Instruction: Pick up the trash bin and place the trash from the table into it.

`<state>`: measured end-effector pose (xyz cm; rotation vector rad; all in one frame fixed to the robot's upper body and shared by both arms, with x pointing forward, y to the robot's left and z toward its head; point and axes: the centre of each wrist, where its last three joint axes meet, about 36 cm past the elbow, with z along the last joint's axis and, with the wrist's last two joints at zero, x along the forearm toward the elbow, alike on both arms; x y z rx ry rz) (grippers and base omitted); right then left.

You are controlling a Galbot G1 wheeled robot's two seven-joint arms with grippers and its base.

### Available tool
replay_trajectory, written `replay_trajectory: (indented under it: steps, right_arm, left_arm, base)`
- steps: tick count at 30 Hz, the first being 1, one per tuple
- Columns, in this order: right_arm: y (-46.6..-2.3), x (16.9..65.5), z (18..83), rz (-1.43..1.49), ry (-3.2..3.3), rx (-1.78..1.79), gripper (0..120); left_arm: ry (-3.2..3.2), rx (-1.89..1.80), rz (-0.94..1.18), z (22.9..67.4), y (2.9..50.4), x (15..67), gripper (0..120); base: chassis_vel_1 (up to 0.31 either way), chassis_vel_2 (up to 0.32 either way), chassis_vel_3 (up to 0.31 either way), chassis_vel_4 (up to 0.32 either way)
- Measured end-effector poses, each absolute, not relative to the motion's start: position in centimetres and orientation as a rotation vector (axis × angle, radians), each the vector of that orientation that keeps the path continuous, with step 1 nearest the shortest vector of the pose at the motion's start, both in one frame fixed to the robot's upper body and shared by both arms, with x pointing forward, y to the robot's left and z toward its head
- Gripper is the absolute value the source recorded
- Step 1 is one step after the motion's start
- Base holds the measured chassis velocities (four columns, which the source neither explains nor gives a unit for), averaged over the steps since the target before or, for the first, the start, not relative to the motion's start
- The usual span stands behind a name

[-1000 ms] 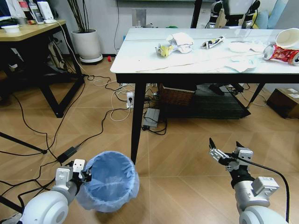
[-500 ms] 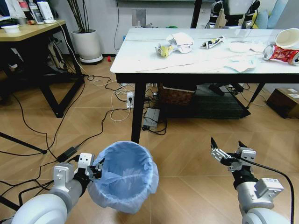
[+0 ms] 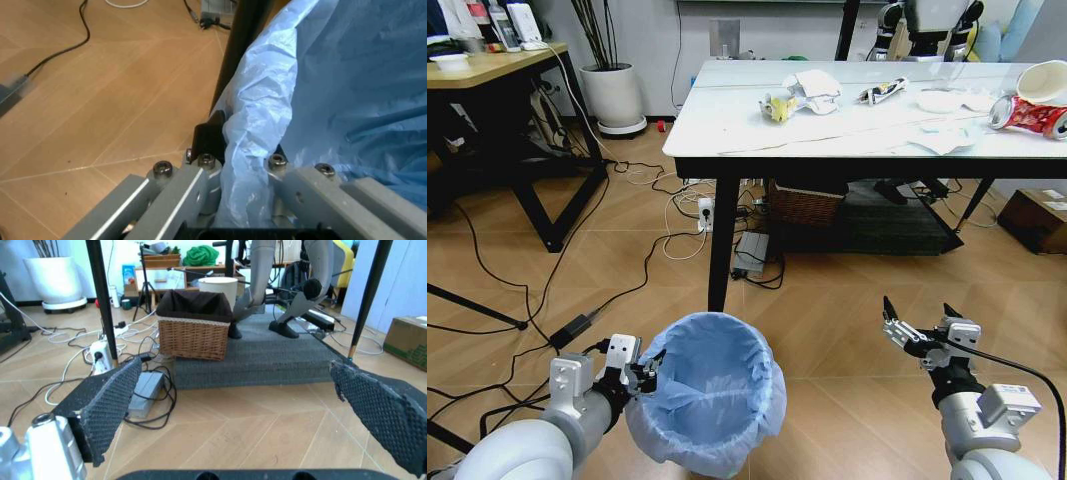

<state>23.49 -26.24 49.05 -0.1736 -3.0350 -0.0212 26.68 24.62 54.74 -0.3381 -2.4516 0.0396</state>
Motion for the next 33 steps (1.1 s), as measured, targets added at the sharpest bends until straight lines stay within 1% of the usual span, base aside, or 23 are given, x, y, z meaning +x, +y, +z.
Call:
replay_trajectory:
  steps: [33]
  right_arm:
    - [-26.16,23.49,48.95,-0.008,-3.037,-0.165,100]
  left_arm:
    - [-2.48,-0.338,0.021,55.16,25.19,27.13,3]
  base:
    - [0.0,0.0,0.0,0.0]
